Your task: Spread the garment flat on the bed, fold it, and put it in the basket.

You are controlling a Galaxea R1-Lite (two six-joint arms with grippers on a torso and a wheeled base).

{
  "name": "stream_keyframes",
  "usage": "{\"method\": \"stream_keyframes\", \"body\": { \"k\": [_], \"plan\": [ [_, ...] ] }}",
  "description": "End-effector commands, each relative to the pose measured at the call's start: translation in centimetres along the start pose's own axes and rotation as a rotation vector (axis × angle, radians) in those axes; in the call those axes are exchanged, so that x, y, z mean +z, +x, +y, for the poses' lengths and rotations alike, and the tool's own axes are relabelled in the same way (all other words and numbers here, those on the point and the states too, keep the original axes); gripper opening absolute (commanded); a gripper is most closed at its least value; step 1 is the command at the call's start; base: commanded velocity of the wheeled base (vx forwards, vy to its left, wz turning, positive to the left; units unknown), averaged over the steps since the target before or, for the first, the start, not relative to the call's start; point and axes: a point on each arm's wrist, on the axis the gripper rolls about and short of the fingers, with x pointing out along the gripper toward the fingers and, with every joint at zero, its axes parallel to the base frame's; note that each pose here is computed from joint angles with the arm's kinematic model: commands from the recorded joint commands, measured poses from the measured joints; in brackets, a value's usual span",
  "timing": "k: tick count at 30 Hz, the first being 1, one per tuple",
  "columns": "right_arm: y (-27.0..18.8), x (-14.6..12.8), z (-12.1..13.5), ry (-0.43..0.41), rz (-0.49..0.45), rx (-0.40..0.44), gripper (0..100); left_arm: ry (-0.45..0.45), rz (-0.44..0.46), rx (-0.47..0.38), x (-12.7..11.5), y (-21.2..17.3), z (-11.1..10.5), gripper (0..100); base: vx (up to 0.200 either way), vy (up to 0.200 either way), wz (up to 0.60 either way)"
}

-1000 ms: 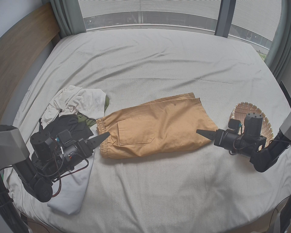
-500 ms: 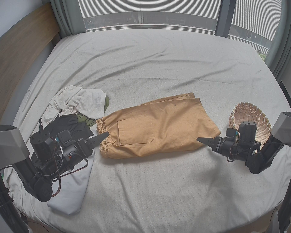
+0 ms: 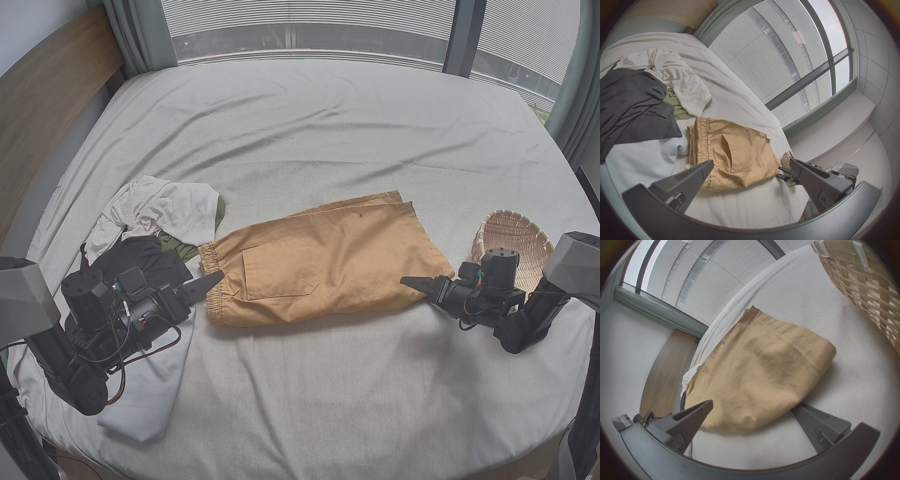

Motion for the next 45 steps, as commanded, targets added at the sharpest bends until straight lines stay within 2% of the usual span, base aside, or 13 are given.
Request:
{"method": "stream_keyframes", "body": {
  "k": [1,8,14,20,28,29,40,45],
  "plan": [
    [1.5,-0.7,-1.0,0.005,0.001,-0.005,100,-0.001,0.002,0.0,0.0,0.0,0.0,100,0.0,0.0,0.0],
    [2.6,0.2,-0.4,0.059,-0.076,0.064,100,0.0,-0.002,0.0,0.0,0.0,0.0,100,0.0,0.0,0.0],
    [4.2,-0.5,0.0,0.044,-0.093,0.11,100,0.0,-0.005,-0.001,0.1,0.0,0.0,100,0.0,0.0,0.0],
    [5.0,-0.4,-0.4,0.034,-0.137,0.116,100,-0.001,-0.003,-0.001,0.1,0.0,0.0,100,0.0,0.0,0.0],
    [5.0,-0.4,-0.4,0.047,-0.142,0.114,100,-0.001,-0.004,0.0,0.1,0.0,0.0,100,0.0,0.0,0.0],
    [5.0,-0.4,-0.4,0.047,-0.142,0.114,0,-0.001,-0.004,0.0,0.1,0.0,0.0,100,0.0,0.0,0.0],
    [5.0,-0.2,-0.1,0.034,-0.172,0.142,0,0.0,-0.004,-0.002,0.1,0.0,0.0,100,0.0,0.0,0.0],
    [4.9,-0.8,0.2,0.045,-0.152,0.145,0,0.0,-0.004,-0.002,0.1,0.0,0.0,100,0.0,0.0,0.0]
  ]
}}
